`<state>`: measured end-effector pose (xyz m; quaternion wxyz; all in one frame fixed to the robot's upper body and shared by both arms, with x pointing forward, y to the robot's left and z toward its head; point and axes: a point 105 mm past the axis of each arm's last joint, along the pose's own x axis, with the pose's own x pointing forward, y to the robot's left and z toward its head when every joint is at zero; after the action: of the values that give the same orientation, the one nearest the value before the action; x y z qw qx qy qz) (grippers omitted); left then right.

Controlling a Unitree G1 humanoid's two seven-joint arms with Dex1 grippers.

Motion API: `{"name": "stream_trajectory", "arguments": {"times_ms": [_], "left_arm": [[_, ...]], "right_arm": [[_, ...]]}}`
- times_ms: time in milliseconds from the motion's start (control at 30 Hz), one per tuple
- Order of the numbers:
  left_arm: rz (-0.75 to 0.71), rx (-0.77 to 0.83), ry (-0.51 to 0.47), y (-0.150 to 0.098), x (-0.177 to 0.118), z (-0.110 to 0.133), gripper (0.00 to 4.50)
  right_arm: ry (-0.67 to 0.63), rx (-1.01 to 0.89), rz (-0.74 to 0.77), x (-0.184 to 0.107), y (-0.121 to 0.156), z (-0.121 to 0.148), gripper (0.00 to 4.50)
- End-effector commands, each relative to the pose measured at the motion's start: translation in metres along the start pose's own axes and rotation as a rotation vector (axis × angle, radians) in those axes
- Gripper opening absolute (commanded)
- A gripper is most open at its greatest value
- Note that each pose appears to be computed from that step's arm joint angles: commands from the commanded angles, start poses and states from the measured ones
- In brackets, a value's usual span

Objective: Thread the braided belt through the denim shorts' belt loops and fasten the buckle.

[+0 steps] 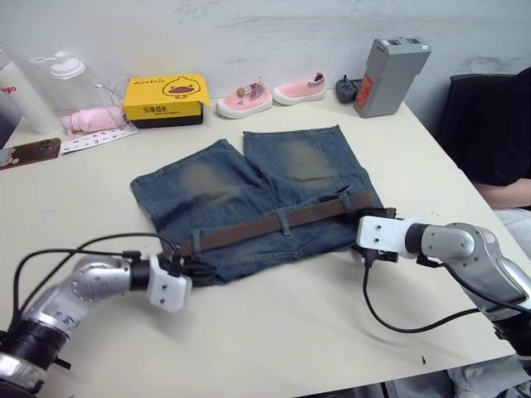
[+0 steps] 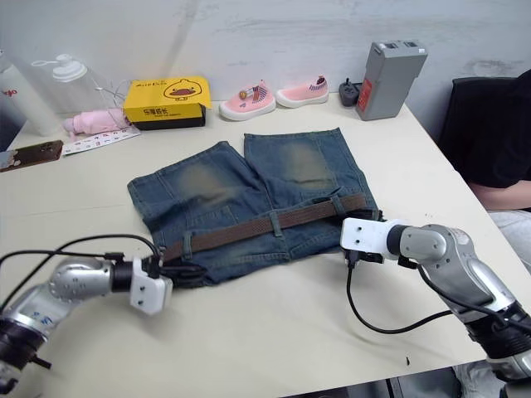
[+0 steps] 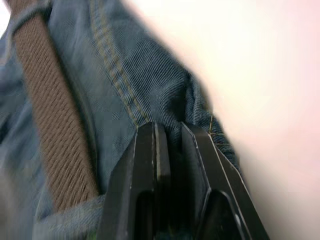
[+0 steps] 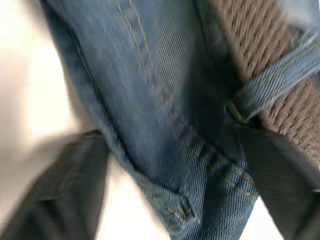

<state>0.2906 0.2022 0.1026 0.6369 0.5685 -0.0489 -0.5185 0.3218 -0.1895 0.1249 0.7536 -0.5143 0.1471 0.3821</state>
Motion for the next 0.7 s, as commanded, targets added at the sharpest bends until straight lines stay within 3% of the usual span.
{"name": "stream_trajectory", "arguments": {"times_ms": [33,167,200,467,567,700], "left_arm": [[-0.068,-0.047,0.241,-0.012,-0.028,-0.056,0.67],[-0.044,-0.021,0.26,-0.002,-0.038,-0.063,0.67],[-0.04,-0.021,0.255,-0.001,-0.039,-0.063,0.67],[-0.041,-0.08,0.162,-0.018,-0.03,-0.047,0.67],[0.0,-0.119,0.149,-0.02,-0.03,-0.043,1.5],[0.025,-0.148,0.147,-0.016,-0.035,-0.036,2.95]], "right_arm": [[0.042,0.151,0.095,0.0,0.013,-0.011,2.02],[-0.035,0.248,0.144,-0.005,0.015,0.006,0.26],[-0.053,0.268,0.144,-0.005,0.014,0.01,0.09],[-0.043,0.304,0.089,-0.001,0.008,0.006,0.09],[-0.116,0.383,0.076,-0.01,0.002,0.017,0.0],[-0.214,0.491,0.098,-0.031,-0.013,0.031,1.44]]}}
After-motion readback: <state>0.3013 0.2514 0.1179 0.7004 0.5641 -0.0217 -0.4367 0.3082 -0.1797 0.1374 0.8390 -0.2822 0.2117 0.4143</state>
